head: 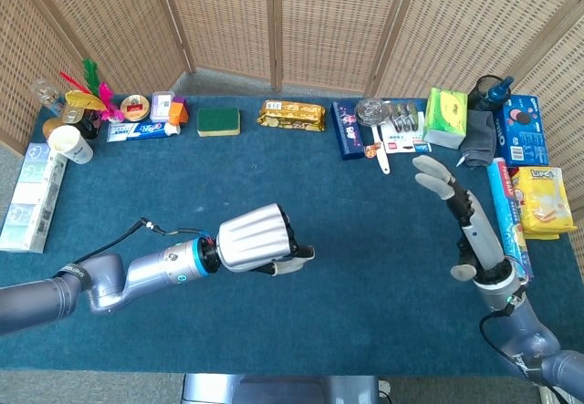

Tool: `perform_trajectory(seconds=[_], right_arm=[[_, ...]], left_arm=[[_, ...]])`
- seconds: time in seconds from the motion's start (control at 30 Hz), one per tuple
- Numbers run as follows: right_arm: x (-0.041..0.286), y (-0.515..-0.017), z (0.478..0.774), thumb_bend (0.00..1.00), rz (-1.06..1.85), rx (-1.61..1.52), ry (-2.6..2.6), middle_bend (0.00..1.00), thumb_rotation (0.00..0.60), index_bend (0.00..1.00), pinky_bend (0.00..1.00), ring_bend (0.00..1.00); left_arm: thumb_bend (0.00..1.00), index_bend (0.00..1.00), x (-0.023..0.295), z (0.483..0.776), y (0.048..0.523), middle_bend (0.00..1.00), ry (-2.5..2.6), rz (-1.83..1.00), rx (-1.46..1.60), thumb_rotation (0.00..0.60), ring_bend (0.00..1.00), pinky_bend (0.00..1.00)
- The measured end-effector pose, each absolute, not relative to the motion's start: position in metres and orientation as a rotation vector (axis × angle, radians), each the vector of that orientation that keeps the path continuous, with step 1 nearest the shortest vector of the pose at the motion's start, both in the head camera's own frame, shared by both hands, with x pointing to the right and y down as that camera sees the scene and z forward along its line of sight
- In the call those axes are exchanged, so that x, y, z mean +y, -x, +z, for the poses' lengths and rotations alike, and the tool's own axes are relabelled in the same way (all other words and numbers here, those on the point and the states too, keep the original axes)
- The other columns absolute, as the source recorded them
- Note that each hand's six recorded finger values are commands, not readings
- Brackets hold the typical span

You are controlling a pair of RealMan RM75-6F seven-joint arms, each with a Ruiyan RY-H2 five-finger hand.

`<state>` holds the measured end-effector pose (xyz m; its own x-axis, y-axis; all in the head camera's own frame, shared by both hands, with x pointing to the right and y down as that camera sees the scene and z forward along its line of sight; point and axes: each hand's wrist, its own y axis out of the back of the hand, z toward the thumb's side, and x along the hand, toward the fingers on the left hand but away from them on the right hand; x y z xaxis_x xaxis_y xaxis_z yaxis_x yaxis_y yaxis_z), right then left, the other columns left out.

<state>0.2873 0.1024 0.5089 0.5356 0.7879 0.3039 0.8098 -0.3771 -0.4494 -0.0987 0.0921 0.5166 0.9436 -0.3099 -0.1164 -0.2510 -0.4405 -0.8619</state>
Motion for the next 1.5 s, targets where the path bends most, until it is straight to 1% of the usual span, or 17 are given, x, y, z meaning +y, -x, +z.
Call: perform_trajectory(seconds=[0.33, 0.67, 0.8, 1.13, 1.5], right_arm=[[0.102, -0.271, 0.519, 0.00, -0.030, -1.235, 2.180, 0.07, 0.000, 0.10, 0.05, 0.01], [0.111, -0.273, 0.526, 0.00, -0.019, -1.213, 2.156, 0.07, 0.000, 0.10, 0.05, 0.01], [0.118, -0.271, 0.527, 0.00, -0.033, -1.196, 2.167, 0.07, 0.000, 0.10, 0.05, 0.01], [0.123, -0.255, 0.520, 0.00, -0.085, -1.161, 2.188, 0.07, 0.000, 0.10, 0.05, 0.01], [0.118, -0.242, 0.524, 0.00, -0.054, -1.161, 2.208, 0.07, 0.000, 0.10, 0.05, 0.01]], left_arm=[[0.82, 0.90, 0.095, 0.517, 0.096, 1.00, 2.062, -0.067, 0.406, 0.600, 1.00, 1.00], [0.83, 0.90, 0.096, 0.519, 0.095, 1.00, 2.076, -0.062, 0.406, 0.600, 1.00, 1.00], [0.83, 0.90, 0.097, 0.521, 0.094, 1.00, 2.080, -0.061, 0.404, 0.600, 1.00, 1.00], [0.83, 0.90, 0.099, 0.529, 0.085, 1.00, 2.105, -0.060, 0.411, 0.600, 1.00, 1.00], [0.83, 0.90, 0.101, 0.528, 0.071, 1.00, 2.138, -0.040, 0.432, 0.600, 1.00, 1.00]])
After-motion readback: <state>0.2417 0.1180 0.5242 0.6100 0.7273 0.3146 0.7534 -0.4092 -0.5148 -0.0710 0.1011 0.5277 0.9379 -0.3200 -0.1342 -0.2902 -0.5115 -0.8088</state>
